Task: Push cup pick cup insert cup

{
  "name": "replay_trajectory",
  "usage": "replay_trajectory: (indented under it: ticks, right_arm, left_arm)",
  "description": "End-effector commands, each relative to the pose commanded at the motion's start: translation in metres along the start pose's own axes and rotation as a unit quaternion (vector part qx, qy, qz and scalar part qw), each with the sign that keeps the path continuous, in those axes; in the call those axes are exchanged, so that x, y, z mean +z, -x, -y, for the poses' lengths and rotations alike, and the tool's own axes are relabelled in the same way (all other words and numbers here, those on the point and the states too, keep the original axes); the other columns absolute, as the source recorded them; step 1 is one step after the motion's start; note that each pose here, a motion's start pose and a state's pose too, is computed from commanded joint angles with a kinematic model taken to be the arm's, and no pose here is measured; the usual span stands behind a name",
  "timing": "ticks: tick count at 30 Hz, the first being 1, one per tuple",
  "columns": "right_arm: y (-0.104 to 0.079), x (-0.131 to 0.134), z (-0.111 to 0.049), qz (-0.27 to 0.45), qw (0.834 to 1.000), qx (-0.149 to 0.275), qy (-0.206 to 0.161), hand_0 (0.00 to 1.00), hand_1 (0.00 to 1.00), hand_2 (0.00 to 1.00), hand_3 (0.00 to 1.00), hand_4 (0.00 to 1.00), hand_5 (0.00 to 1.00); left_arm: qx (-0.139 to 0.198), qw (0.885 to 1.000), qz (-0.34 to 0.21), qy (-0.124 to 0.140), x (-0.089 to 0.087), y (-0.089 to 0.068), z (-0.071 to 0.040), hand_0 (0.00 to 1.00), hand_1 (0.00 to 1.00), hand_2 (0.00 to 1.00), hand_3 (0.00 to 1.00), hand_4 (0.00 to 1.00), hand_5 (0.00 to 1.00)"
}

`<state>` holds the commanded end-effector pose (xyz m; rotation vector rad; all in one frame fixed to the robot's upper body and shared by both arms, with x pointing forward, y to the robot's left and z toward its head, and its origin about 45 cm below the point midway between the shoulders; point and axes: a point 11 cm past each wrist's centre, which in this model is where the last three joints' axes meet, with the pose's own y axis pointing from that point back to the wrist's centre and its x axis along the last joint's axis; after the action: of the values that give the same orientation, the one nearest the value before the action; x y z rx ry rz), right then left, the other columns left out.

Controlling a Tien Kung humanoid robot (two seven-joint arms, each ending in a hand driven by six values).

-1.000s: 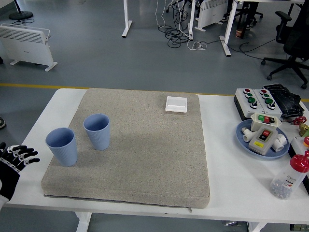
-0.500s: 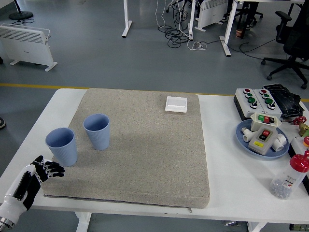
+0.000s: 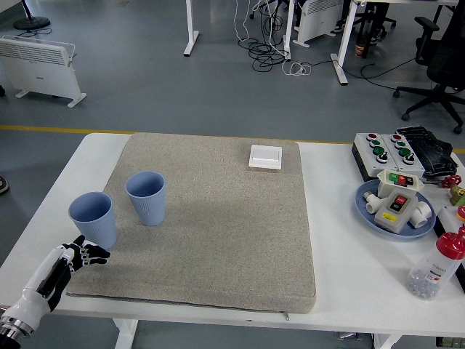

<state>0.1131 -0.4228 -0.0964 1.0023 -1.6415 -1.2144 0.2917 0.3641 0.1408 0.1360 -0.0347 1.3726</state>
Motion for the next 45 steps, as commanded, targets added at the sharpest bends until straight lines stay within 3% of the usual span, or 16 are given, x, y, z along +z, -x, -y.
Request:
replay_trajectory:
  ticks: [13,20,33,45]
  right_arm:
    - [0.001,0.001,0.0,0.001,1.0,0.0,0.001,0.775,0.715,0.714,0.62,0.282,0.558]
    - [0.001,0.001,0.0,0.001,1.0,0.0,0.001,0.775,0.715,0.714,0.62,0.282,0.557]
    - [0.002,0.002,0.0,0.002,1.0,-0.001,0.002,0.775,0.715,0.715,0.62,0.282,0.557]
    - [0.001,0.006,0.001,-0.001,1.0,0.0,0.006,0.775,0.715,0.716,0.619,0.283,0.557]
  left_arm:
    - [-0.004,0.999,0.031,-0.019,-0.005,-0.009,0.014,0.667,0.65,0.585,0.511,0.486,0.998]
    - [-0.008,0.998,0.051,-0.018,-0.002,-0.012,0.022,0.687,0.655,0.588,0.514,0.51,0.998]
    - [-0.022,0.994,0.106,-0.028,-0.002,-0.018,0.031,0.689,0.658,0.591,0.513,0.517,0.998]
    - [-0.017,0.992,0.12,-0.035,-0.001,-0.027,0.038,0.718,0.661,0.593,0.513,0.52,0.998]
